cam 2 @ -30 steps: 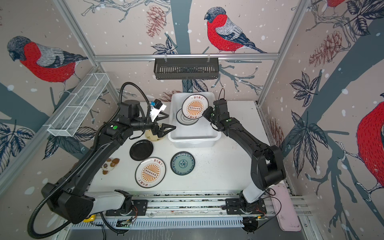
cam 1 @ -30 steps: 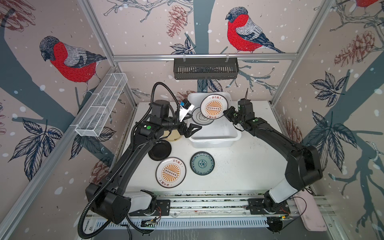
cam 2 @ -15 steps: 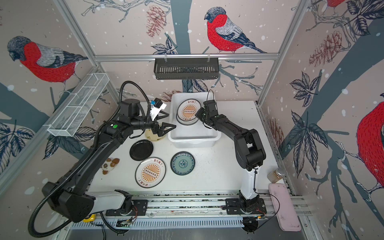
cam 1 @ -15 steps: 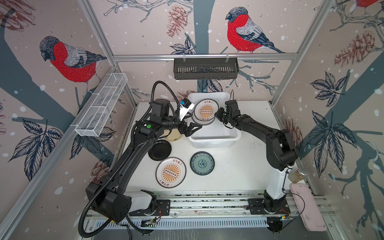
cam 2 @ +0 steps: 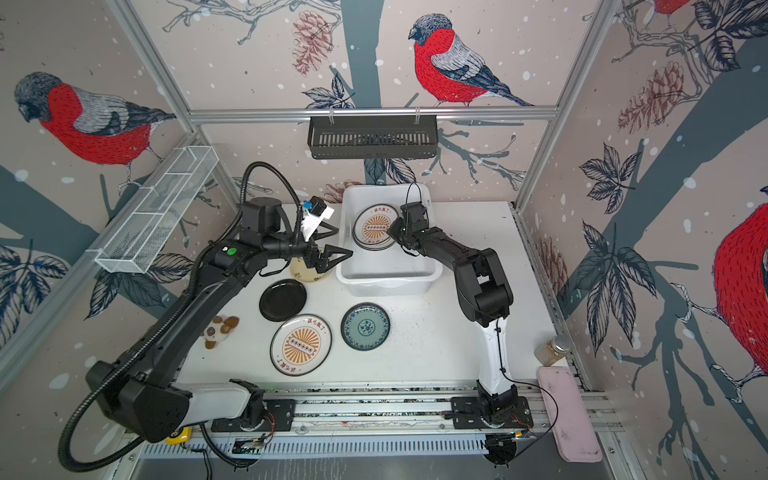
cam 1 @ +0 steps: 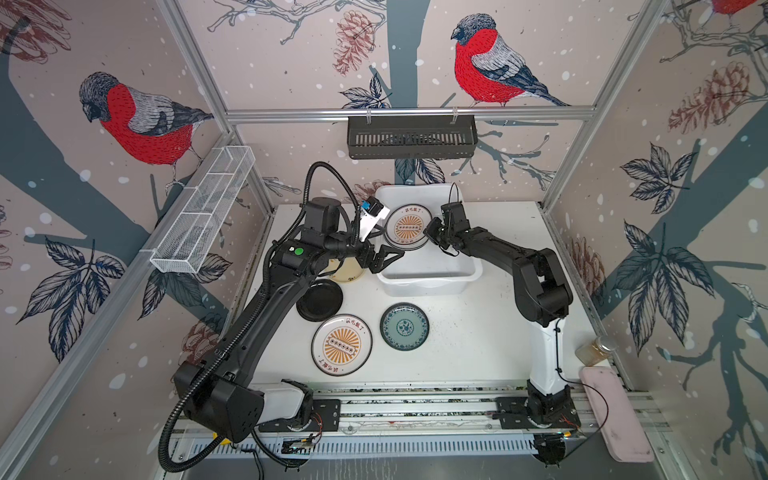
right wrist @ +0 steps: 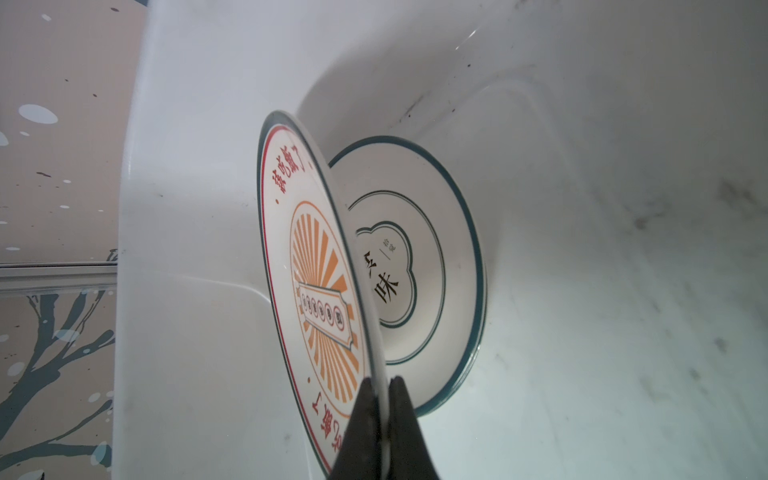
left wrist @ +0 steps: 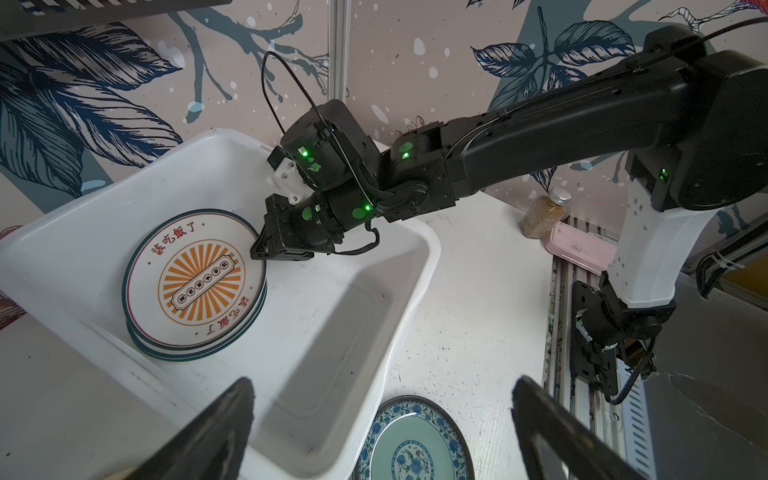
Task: Place the plates into the plastic bin on the countertop
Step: 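Lower the orange-sunburst plate onto the teal-rimmed plates in the bin, then open the right gripper and withdraw it from the bin toward the robot, then move the right gripper down to the nearer orange-sunburst plate and grip its edge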
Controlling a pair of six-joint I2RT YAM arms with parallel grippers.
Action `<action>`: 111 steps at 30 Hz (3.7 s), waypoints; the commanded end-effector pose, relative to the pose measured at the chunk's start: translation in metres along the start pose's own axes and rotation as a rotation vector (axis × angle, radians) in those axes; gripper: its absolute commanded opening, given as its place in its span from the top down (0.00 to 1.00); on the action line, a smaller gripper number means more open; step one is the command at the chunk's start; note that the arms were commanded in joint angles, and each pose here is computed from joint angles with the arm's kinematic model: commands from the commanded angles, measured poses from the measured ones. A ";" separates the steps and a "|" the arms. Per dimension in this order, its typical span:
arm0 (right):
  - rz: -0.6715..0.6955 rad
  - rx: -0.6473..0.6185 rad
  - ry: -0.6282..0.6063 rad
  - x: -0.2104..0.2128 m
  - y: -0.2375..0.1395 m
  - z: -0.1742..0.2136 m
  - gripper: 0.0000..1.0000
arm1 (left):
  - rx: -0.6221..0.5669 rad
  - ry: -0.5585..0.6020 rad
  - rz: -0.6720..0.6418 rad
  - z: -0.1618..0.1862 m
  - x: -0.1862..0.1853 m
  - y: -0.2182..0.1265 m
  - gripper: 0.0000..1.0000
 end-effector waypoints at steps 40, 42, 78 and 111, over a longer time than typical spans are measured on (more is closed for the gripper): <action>0.048 0.072 0.054 -0.026 0.030 0.002 0.76 | -0.007 0.036 -0.019 -0.003 0.000 -0.003 0.04; 0.049 0.073 0.052 -0.026 0.031 0.002 0.75 | -0.007 0.036 -0.017 -0.003 -0.001 -0.003 0.04; -0.310 0.015 -0.364 0.066 -0.189 0.055 0.52 | 0.098 0.001 -0.296 0.029 0.026 -0.020 0.06; -0.400 0.378 -0.332 -0.010 -0.222 0.296 0.52 | 0.092 -0.041 -0.281 0.035 0.017 -0.049 0.21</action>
Point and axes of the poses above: each gripper's point midway between its finger pads, its own y axis out along the fingers, its own x axis along the line the jaws close on, z = x × y, the point moved 7 cm from there along -y, back along the fingers, and after that the axes turned 7 degrees about y, right-handed, at the moved point
